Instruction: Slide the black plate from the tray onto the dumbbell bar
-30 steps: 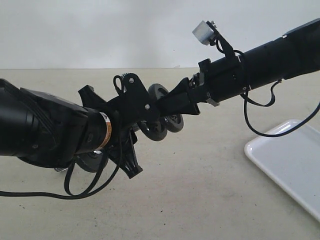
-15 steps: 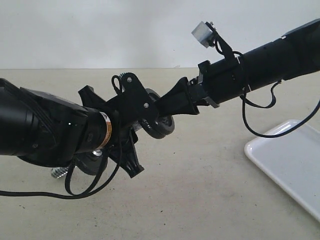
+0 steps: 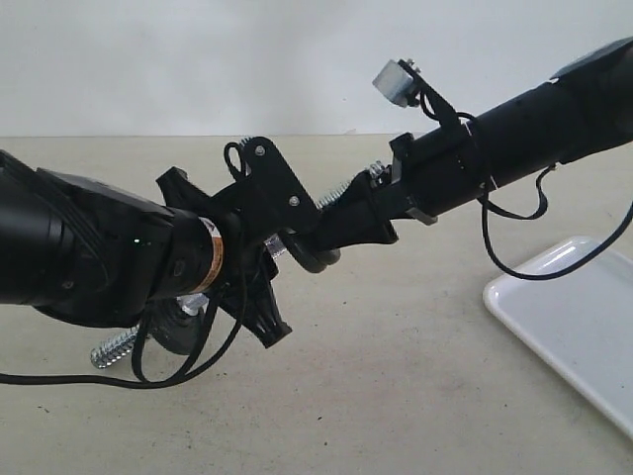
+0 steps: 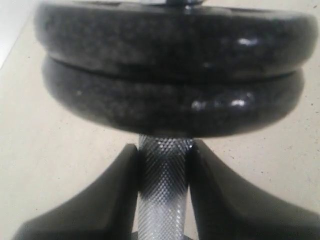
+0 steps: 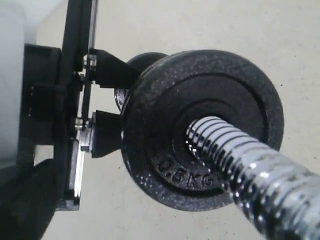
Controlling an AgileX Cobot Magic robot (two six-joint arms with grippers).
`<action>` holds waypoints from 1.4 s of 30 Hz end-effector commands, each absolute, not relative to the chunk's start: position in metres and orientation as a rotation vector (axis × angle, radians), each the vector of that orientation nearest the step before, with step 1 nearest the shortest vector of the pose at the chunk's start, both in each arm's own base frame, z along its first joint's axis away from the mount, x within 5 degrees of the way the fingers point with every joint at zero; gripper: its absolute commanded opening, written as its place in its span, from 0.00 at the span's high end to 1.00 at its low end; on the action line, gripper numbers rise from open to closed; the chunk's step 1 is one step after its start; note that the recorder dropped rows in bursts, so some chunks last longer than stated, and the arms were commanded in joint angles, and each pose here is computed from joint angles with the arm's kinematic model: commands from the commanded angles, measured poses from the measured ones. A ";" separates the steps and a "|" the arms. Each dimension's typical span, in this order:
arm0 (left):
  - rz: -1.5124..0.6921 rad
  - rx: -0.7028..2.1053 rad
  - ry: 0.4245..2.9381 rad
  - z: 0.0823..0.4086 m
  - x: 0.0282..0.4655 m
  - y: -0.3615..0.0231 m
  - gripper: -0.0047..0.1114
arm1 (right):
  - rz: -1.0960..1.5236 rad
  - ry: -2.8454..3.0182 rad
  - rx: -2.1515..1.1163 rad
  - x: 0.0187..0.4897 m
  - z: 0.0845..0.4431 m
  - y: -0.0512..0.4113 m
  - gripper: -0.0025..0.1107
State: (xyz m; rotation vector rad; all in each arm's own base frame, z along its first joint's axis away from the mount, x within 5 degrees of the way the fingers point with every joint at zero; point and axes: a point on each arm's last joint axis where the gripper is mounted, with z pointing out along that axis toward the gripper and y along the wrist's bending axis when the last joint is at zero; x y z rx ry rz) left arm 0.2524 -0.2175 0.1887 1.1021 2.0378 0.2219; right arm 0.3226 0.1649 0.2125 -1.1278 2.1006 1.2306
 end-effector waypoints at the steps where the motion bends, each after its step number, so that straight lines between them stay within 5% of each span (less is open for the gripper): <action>1: 0.261 1.011 1.928 0.228 0.260 -0.216 0.92 | 1.239 2.106 -1.201 0.316 0.213 0.163 0.12; 17: 0.298 0.963 1.973 0.225 0.262 -0.213 0.92 | 1.204 2.225 -1.070 0.327 0.211 0.132 0.15; 21: 0.298 0.963 1.973 0.225 0.262 -0.213 0.92 | 1.200 2.227 -1.076 0.327 0.210 0.132 0.41; 26: 0.300 0.962 1.973 0.225 0.262 -0.212 0.92 | 1.174 2.240 -1.117 0.325 0.208 0.130 0.96; 42: 0.710 0.962 1.992 0.193 0.318 -0.149 0.92 | 1.267 2.265 -1.132 0.319 0.210 0.131 0.98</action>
